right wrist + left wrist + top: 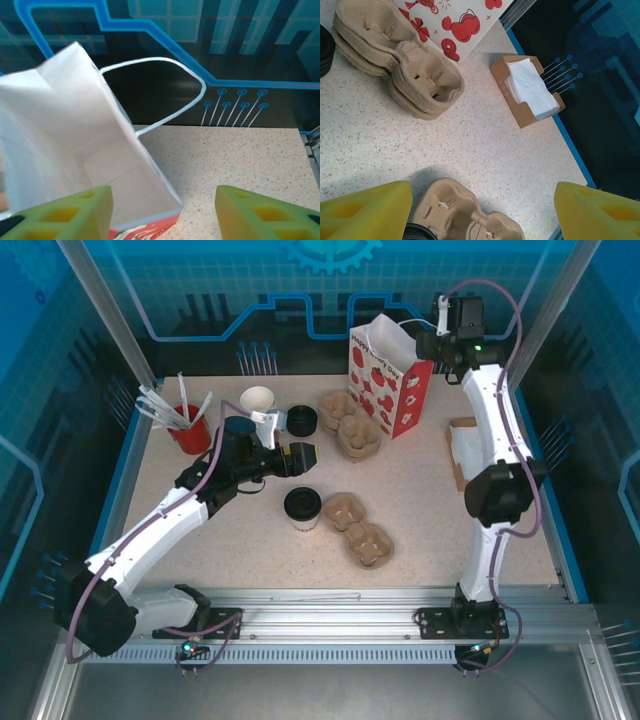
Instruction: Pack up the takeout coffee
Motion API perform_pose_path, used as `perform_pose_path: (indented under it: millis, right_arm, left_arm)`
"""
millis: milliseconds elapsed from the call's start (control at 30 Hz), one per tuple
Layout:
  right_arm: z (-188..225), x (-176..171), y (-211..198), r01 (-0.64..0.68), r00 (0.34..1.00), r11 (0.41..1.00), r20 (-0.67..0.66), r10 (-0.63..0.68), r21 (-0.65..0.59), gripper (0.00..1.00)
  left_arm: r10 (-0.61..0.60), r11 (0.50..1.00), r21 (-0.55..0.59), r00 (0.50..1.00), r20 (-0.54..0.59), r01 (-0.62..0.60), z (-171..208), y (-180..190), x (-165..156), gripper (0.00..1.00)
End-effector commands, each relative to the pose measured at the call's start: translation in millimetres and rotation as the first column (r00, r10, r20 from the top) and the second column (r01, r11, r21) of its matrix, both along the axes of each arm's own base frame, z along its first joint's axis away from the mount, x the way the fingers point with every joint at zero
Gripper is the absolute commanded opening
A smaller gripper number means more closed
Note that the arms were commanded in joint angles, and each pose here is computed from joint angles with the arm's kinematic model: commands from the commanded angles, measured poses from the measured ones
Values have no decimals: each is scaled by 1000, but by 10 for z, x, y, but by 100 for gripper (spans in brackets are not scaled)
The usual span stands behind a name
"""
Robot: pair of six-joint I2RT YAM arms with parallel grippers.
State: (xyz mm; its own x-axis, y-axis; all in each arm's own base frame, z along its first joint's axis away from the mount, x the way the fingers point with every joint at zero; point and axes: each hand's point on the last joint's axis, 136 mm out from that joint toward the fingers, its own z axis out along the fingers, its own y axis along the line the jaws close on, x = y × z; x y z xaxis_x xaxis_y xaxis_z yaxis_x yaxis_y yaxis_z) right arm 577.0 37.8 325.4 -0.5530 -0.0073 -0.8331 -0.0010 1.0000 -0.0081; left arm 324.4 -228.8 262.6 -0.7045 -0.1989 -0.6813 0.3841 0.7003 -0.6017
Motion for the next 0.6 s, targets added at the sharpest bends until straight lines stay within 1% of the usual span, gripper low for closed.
perform_pose_path:
  millis: [0, 133, 333, 467, 500, 567]
  right_arm:
    - [-146, 17, -123, 7, 997, 999, -73, -10, -37, 54]
    - [-244, 142, -114, -7, 997, 999, -83, 5, -31, 48]
    - [-344, 262, -93, -30, 996, 999, -85, 27, -30, 35]
    - [-323, 269, -63, -47, 996, 999, -79, 46, -19, 30]
    - [-442, 309, -62, -51, 994, 999, -98, 49, -18, 29]
    - [-482, 325, -63, -53, 993, 998, -103, 51, -16, 28]
  left_arm:
    - [-31, 999, 16, 999, 23, 31, 84, -51, -12, 77]
    - [-31, 999, 21, 999, 19, 30, 60, -57, -5, 77]
    - [-32, 999, 22, 999, 3, 32, 9, -75, 6, 76]
    - [-32, 999, 22, 999, -2, 32, -13, -79, 2, 77]
    - [-30, 999, 22, 1000, -2, 30, -11, -74, 5, 77]
    - [-33, 999, 22, 999, -1, 33, -12, -82, -3, 77]
